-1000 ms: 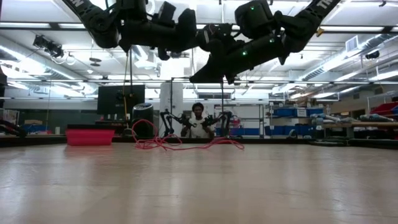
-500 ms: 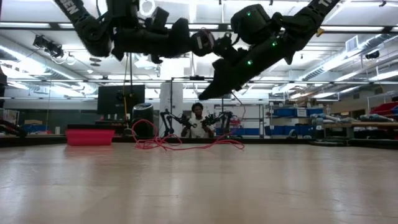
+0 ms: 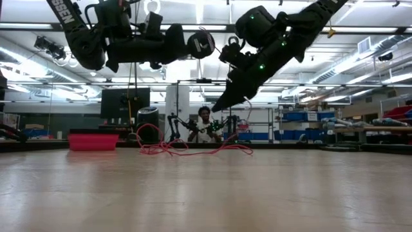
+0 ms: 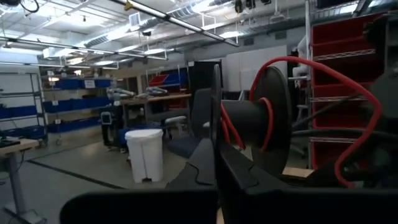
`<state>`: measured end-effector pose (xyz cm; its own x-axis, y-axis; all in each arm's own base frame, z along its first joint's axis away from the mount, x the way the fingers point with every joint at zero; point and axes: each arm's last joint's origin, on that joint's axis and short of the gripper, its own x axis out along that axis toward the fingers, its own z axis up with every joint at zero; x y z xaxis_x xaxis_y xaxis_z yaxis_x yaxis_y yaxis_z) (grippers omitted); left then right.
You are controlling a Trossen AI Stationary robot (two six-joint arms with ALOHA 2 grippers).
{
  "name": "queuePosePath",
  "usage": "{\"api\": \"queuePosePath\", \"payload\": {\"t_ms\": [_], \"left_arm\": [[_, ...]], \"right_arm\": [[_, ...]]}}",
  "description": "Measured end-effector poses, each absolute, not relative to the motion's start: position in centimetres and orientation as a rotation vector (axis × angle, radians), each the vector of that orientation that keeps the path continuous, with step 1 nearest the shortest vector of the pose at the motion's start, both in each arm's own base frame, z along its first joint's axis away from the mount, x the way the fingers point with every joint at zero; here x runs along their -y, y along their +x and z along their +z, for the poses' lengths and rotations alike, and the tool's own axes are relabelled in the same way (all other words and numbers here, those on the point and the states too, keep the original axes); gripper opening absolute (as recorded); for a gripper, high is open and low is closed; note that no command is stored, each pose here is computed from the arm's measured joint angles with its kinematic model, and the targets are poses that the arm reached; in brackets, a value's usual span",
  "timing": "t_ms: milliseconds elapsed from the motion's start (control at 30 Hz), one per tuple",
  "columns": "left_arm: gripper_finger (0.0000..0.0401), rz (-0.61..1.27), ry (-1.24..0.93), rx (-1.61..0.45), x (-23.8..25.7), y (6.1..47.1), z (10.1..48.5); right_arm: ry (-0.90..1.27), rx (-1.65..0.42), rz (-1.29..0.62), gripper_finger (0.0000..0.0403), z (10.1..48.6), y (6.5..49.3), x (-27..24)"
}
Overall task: Coil cords
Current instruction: Coil the wire to the spool
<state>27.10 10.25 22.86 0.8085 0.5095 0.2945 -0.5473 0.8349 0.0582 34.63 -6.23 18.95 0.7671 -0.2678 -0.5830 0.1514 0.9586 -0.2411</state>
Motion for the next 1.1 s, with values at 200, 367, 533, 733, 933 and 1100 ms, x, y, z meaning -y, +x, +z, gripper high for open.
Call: {"api": "queuePosePath", "payload": {"t_ms": [200, 367, 533, 733, 933, 1100], "left_arm": [[0.0000, 0.567, 0.144, 0.241, -10.3, 27.2, 22.6], [0.0000, 0.583, 0.163, 0.191, -10.4, 27.3, 22.2], [0.0000, 0.589, 0.193, 0.160, -10.4, 27.3, 22.0], [0.0000, 0.587, 0.182, 0.155, -10.4, 27.3, 21.9], [0.0000, 0.566, 0.139, 0.176, -10.3, 27.3, 22.0], [0.0000, 0.537, 0.107, 0.199, -10.2, 27.3, 22.2]], "right_arm": [[-0.263, -0.731, -0.293, 0.0160, 21.8, 34.3, 5.8], [-0.287, -0.658, -0.329, 0.0158, 24.6, 33.9, 5.5], [-0.242, -0.705, -0.349, 0.0157, 25.6, 32.3, 5.4], [-0.106, -0.850, -0.318, 0.0157, 24.2, 30.6, 5.0], [-0.063, -0.864, -0.350, 0.0156, 20.4, 29.5, 5.4], [0.001, -0.817, -0.386, 0.0156, 18.5, 28.4, 6.5]]}}
